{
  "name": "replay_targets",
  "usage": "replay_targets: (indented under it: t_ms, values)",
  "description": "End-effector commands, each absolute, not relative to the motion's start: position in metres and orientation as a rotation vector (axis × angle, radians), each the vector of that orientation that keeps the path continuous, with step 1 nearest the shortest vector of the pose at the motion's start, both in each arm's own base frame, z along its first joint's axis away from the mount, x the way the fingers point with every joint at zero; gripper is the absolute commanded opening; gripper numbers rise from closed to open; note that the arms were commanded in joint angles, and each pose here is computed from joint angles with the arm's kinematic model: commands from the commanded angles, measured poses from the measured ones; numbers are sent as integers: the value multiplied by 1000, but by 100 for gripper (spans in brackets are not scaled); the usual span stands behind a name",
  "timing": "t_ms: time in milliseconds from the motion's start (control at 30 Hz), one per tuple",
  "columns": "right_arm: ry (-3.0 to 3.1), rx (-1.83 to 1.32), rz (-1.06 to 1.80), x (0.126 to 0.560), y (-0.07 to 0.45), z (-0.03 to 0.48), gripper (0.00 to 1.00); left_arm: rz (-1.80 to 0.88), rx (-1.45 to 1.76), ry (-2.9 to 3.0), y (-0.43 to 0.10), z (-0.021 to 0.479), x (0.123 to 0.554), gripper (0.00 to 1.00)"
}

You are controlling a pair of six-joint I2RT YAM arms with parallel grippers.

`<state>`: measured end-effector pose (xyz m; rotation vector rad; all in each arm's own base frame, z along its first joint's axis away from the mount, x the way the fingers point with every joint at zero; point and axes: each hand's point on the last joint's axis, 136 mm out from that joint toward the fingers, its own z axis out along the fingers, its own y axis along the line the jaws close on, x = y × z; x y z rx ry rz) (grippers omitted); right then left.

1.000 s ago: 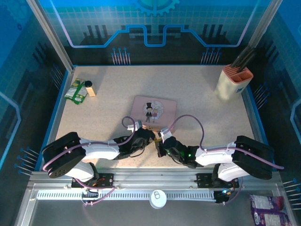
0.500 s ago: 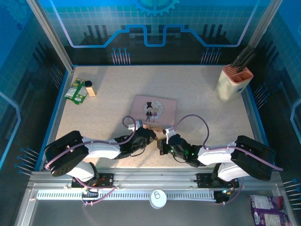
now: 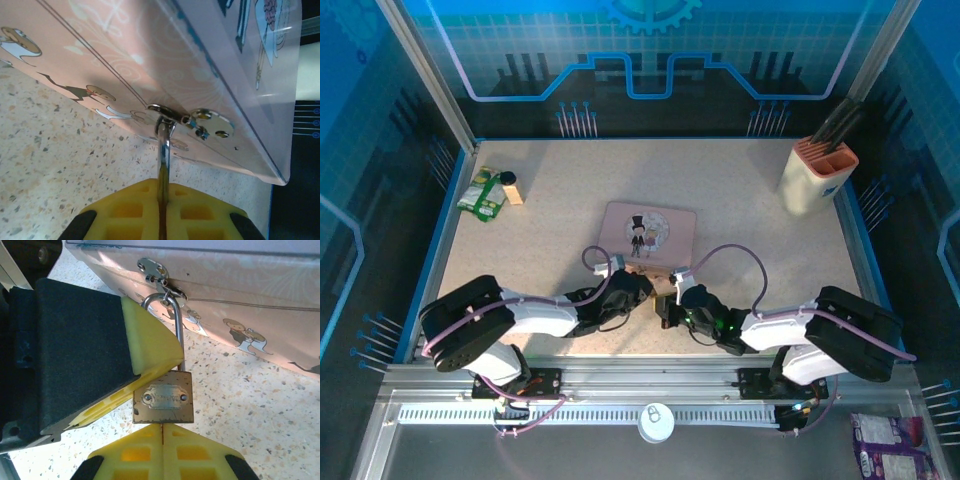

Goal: Unlock the padlock with the key

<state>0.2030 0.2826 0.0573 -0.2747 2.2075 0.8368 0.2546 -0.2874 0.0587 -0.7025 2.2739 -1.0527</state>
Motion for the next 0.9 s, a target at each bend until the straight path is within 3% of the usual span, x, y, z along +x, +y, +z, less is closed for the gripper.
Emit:
replay_targets:
  t_ms: [0,367,700,867]
  values:
    - [2240,-252,823,203,278,47,0,-1223,-692,2283,-305,62,247,14]
    - [2269,-121,854,207,263,35,0,-1020,-698,2320,-267,53,245,49]
    - [2291,-101,921,207,268,34,0,-825,-569,2291,-218,78,244,68]
    - [2328,-70,970,210,269,33,15,-702,-404,2277,-188,100,247,74]
